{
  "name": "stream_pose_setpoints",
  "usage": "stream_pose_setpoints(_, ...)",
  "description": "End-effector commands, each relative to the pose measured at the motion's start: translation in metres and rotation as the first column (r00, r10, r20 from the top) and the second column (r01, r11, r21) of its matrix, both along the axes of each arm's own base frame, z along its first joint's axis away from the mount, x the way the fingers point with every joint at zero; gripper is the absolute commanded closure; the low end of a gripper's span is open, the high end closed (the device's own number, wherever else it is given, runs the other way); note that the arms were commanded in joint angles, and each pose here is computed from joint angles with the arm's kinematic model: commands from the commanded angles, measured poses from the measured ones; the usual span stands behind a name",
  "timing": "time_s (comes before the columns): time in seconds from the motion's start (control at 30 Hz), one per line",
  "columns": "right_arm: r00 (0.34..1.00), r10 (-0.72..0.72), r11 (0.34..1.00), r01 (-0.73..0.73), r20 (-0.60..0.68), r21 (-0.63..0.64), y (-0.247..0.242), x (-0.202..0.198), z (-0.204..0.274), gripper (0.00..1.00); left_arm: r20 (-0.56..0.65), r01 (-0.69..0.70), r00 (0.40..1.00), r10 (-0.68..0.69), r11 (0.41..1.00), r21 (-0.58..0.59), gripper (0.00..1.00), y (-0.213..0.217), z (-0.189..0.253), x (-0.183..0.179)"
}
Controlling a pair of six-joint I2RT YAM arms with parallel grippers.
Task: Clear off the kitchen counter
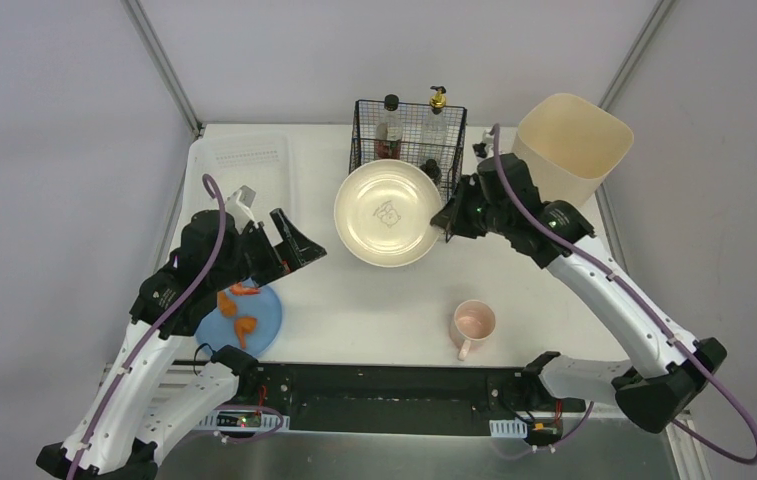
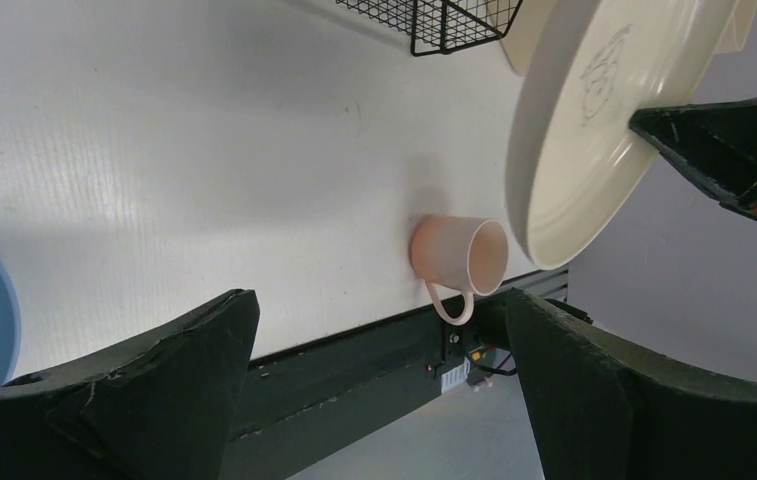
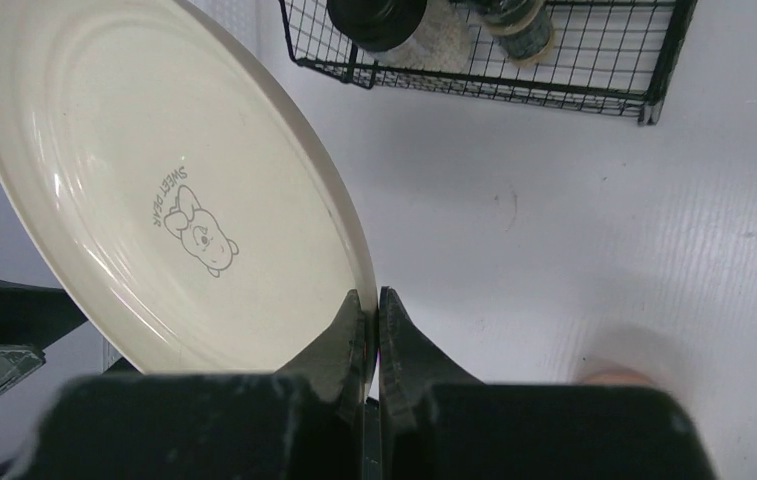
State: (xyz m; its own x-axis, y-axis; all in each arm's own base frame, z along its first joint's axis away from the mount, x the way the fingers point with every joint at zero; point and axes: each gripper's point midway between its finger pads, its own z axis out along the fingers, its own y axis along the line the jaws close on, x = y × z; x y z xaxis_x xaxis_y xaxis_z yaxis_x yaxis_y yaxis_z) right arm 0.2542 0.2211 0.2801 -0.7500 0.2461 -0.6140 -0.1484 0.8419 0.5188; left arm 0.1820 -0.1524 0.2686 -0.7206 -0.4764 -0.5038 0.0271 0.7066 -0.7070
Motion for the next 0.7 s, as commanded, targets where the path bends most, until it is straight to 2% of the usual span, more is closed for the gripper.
stream_pose_setpoints(0.0, 0.999, 0.032, 0.997, -0.033, 0.012, 0.065, 0.028, -0.001, 0.006, 1.00, 0.025, -0.008, 1.000, 0.008, 1.000, -0.026, 0.01, 0.001, 0.014, 0.000)
stream_pose_setpoints(0.47, 0.994, 0.105, 0.993, -0.104, -0.021, 0.051, 0.076, -0.013, -0.011, 1.00, 0.000, -0.019, 1.000, 0.019, 1.000, -0.011, 0.02, 0.002, 0.001, 0.000)
stream_pose_setpoints(0.57, 0.992, 0.124, 0.991, -0.122, -0.032, 0.054, 0.086, -0.014, -0.013, 1.00, 0.000, -0.022, 1.000, 0.022, 1.000, 0.001, 0.06, 0.004, -0.002, 0.001)
stream_pose_setpoints(0.67, 0.989, 0.139, 0.988, -0.136, -0.048, 0.070, 0.094, -0.017, -0.016, 1.00, 0.000, -0.022, 1.000, 0.022, 1.000, 0.012, 0.14, 0.005, -0.005, 0.002)
